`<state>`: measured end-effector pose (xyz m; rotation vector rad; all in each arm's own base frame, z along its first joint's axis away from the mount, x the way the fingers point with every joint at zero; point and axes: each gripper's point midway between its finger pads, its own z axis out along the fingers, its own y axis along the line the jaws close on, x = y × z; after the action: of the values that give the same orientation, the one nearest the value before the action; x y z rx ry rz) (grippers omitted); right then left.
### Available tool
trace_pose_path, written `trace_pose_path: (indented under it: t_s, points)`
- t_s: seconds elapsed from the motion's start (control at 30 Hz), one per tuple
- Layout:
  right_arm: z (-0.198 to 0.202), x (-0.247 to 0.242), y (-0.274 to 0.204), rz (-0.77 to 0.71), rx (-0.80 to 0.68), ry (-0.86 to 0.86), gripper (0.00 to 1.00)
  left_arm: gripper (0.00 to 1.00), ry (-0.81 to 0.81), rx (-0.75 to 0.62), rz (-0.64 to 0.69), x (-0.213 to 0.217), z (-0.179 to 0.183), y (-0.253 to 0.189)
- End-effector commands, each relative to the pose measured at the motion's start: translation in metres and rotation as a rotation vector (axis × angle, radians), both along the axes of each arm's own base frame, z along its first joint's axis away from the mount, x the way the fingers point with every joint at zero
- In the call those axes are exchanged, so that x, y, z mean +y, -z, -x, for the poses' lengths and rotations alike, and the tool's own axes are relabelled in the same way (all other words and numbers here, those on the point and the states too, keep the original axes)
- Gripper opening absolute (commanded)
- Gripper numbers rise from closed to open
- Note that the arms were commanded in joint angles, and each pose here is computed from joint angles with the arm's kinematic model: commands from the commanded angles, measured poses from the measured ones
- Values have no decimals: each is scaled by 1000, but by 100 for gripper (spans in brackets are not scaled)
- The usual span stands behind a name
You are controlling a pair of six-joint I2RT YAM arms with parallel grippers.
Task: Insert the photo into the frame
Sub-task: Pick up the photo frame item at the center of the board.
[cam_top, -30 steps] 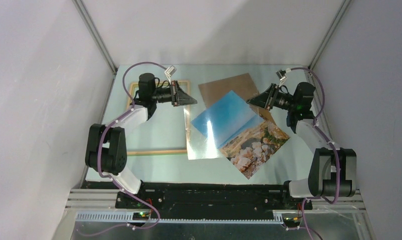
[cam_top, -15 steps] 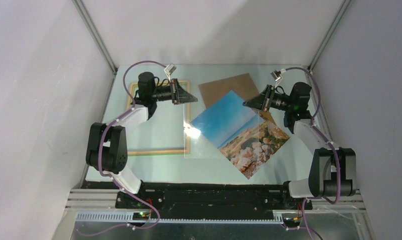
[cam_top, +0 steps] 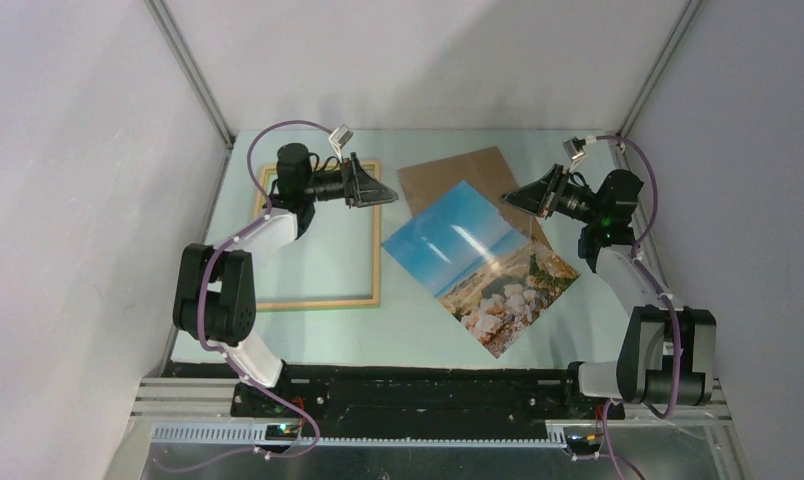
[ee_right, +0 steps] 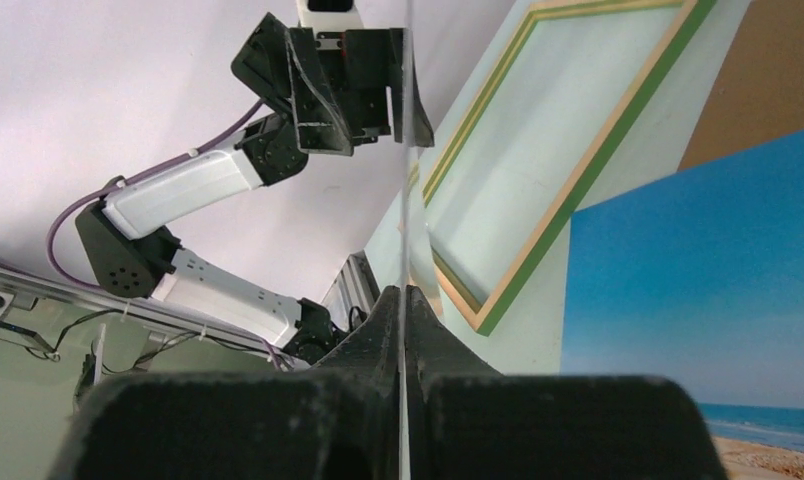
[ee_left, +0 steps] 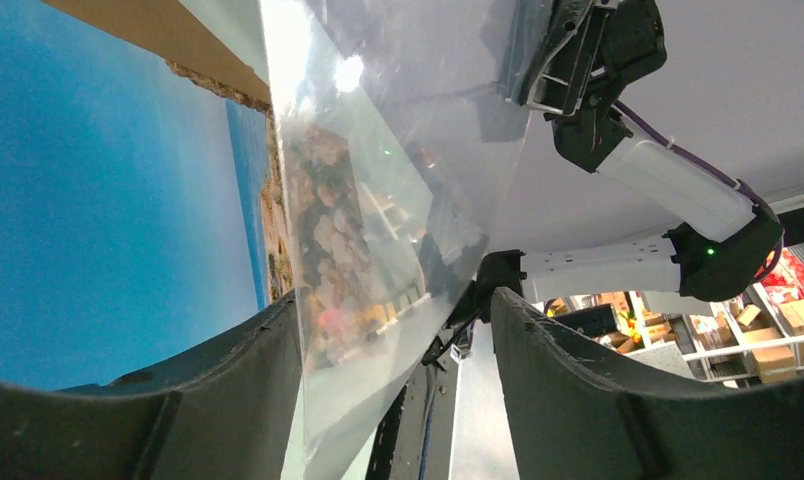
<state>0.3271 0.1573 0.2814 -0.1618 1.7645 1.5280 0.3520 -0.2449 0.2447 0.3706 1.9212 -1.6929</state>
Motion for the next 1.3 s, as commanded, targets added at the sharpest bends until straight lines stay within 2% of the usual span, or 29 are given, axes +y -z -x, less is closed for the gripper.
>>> trace_pose_path:
  t_s: [0.0, 0.2, 0.3, 0.37, 0.63, 0.73, 0.9, 0.97, 1.0, 1.03, 1.07, 1.17, 1.23, 1.27]
  points:
    - [2, -3, -30, -32, -90, 42, 0, 71, 22, -48, 6, -6, 6, -5]
    - [1, -5, -31, -43, -81, 48, 0, 72, 60, -45, 2, -23, 12, 0]
    - [0, -8, -30, -46, -79, 61, 0, 69, 72, -45, 2, -29, 14, 0]
    - [-2, -11, -29, -48, -76, 73, 0, 63, 78, -44, 1, -31, 16, 1]
    - [-4, -14, -17, -31, -67, 93, 0, 29, 86, -65, 10, -30, 21, -10]
    - [-4, -13, -9, -13, -61, 96, 0, 21, 88, -74, 14, -30, 21, -14]
    - [-2, -7, 3, 34, -74, 96, 0, 1, 95, -77, 23, -30, 21, -20]
    - [-1, -6, 6, 48, -74, 98, 6, 0, 89, -70, 25, -27, 20, -22]
    - [-1, -7, 9, 52, -64, 103, 16, 0, 86, -65, 26, -24, 19, -22]
    - [0, -7, 10, 62, -65, 107, 23, 0, 72, -58, 28, -19, 17, -23]
    - [-1, -9, 10, 68, -67, 116, 34, 0, 69, -55, 30, -15, 17, -24]
    - [1, -10, 15, 99, -69, 132, 54, 0, 36, -55, 34, 7, 13, -28]
    - [2, -9, 16, 114, -82, 139, 80, 0, 27, -53, 37, 19, 14, -30]
    - [2, -8, 14, 119, -95, 141, 87, 0, 25, -48, 39, 23, 15, -32]
